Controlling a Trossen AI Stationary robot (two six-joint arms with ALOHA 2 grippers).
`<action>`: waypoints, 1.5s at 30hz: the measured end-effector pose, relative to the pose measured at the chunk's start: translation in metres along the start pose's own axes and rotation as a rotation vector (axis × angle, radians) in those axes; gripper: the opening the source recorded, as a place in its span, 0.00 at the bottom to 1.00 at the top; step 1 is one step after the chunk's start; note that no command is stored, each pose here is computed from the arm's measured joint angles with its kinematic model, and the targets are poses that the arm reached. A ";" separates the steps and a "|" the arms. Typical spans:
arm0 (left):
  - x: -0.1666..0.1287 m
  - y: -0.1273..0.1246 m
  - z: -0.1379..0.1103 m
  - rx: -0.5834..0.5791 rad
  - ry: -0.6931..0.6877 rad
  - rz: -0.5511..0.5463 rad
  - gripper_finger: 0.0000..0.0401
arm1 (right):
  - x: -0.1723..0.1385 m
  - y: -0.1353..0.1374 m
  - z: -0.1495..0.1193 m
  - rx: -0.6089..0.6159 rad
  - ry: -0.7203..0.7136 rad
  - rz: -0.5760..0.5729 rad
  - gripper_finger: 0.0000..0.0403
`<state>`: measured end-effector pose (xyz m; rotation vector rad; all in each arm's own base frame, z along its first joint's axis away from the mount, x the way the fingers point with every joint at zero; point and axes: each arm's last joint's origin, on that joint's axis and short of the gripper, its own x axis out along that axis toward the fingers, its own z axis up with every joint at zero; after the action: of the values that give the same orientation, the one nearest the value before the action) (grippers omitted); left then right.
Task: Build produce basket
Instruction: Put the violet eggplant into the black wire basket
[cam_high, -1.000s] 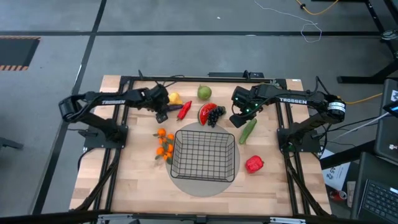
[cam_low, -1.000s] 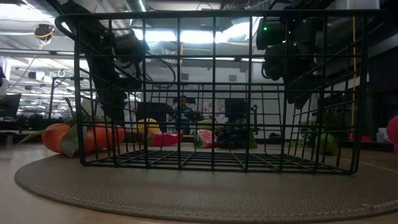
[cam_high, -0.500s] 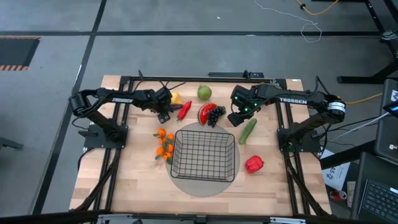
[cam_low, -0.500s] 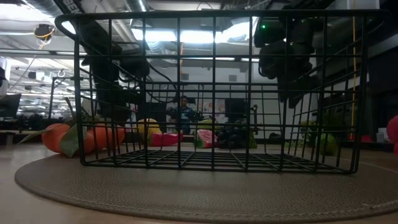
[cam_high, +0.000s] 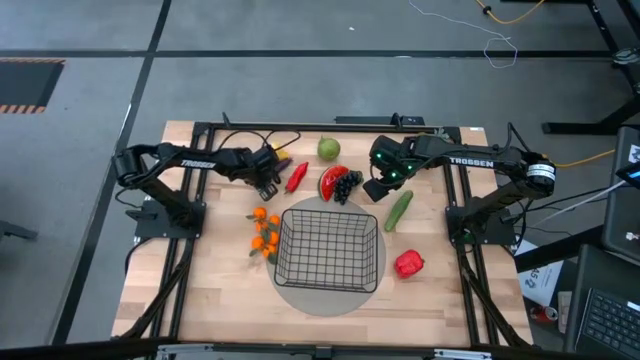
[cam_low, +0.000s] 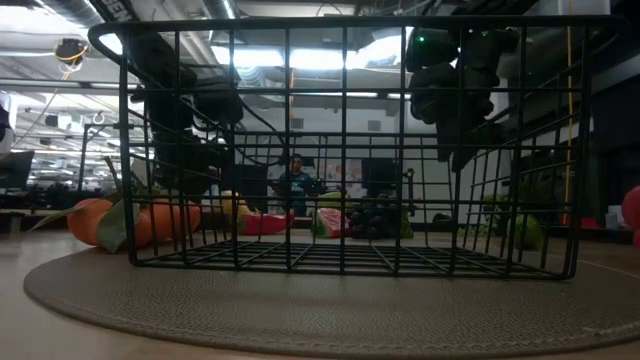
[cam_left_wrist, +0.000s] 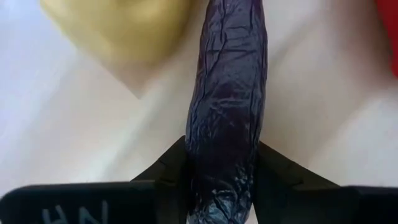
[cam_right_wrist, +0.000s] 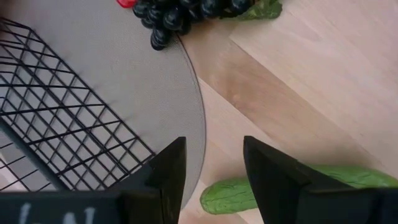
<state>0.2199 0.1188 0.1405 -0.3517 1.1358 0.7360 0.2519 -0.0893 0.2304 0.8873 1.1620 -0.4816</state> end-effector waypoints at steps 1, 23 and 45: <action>-0.005 -0.001 0.001 0.003 0.010 -0.004 0.26 | 0.000 0.000 0.000 0.000 0.000 0.000 0.40; -0.200 -0.043 0.059 0.093 -0.483 -0.312 0.26 | 0.000 0.002 0.002 -0.001 -0.024 0.016 0.40; -0.240 -0.134 0.042 0.442 -0.680 -0.732 0.26 | 0.000 0.003 0.004 -0.012 -0.041 0.026 0.40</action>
<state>0.2871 -0.0359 0.3611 -0.1005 0.4321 -0.0699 0.2561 -0.0909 0.2319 0.8776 1.1139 -0.4687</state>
